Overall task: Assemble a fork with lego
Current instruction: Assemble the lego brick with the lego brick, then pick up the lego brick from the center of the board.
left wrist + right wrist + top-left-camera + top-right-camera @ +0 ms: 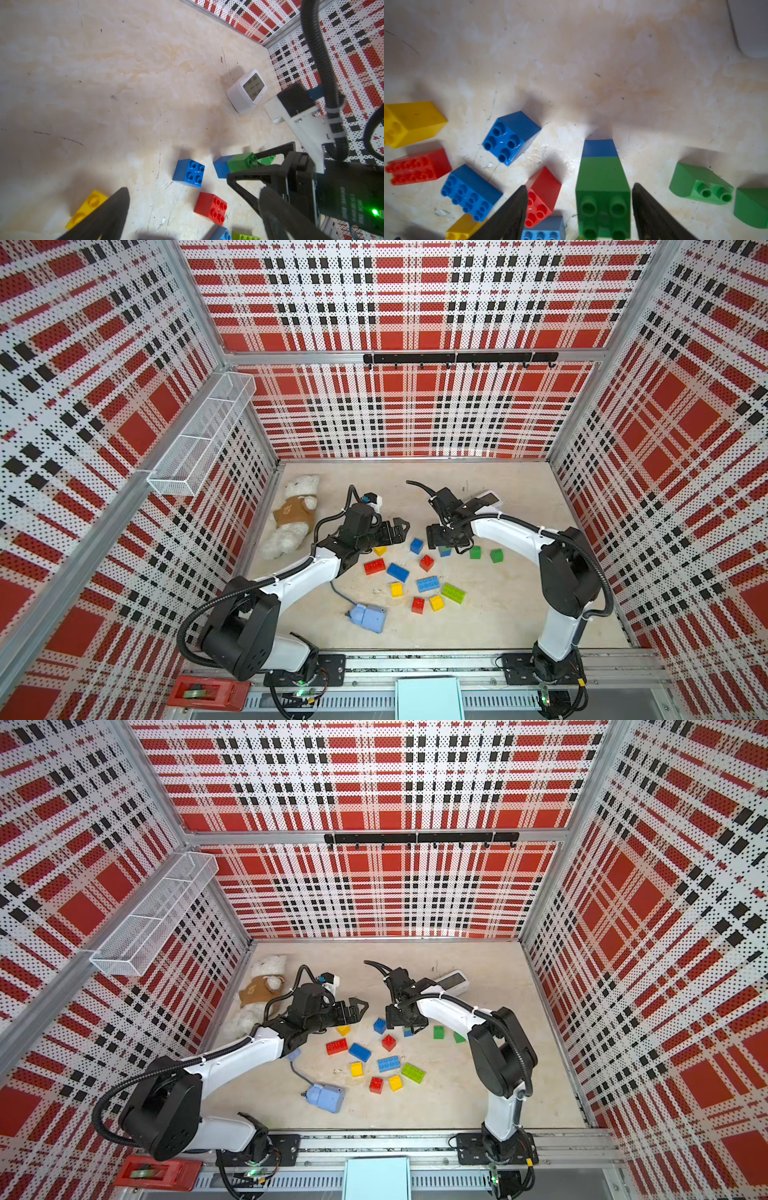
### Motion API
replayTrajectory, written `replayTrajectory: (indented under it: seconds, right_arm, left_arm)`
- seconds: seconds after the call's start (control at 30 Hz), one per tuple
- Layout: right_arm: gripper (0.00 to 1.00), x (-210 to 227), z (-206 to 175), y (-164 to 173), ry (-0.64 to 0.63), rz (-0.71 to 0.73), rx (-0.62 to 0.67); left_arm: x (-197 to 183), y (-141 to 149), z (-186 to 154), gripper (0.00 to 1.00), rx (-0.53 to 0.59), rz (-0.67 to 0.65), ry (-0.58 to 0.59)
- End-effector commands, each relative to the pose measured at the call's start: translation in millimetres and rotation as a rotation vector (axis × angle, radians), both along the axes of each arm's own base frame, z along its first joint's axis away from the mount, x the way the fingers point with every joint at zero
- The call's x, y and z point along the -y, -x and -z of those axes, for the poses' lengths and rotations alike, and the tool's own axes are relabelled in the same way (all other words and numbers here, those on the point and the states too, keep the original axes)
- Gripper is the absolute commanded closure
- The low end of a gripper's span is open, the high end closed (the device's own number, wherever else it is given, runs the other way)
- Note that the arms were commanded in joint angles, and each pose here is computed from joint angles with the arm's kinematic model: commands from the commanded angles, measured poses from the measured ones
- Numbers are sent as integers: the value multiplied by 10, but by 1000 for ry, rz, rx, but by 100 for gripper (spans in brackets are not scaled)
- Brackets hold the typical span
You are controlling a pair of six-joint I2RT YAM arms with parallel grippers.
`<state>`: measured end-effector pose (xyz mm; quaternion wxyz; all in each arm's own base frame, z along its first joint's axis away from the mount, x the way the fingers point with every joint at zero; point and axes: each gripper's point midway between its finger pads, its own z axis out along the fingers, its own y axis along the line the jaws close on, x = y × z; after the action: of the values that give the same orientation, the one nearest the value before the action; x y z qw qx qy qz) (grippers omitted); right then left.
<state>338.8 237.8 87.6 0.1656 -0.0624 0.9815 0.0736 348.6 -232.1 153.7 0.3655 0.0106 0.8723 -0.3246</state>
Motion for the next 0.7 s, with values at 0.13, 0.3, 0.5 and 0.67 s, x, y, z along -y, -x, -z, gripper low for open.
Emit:
replayTrajectory:
  seconds: [0.13, 0.3, 0.5, 0.67]
  right_arm:
    - [12, 40, -526, -57, -171, -89, 383]
    - [5, 264, -396, 210, -262, -88, 396]
    - [15, 321, -203, 655, -269, -194, 313]
    - [13, 393, -32, 1063, -170, -248, 225]
  left_arm:
    - [162, 67, -201, 0, 75, 51, -106]
    - [257, 327, -343, 1, 222, 16, -201]
    - [292, 488, -474, 0, 287, 43, -111]
    - [348, 648, -460, 0, 268, 111, -122]
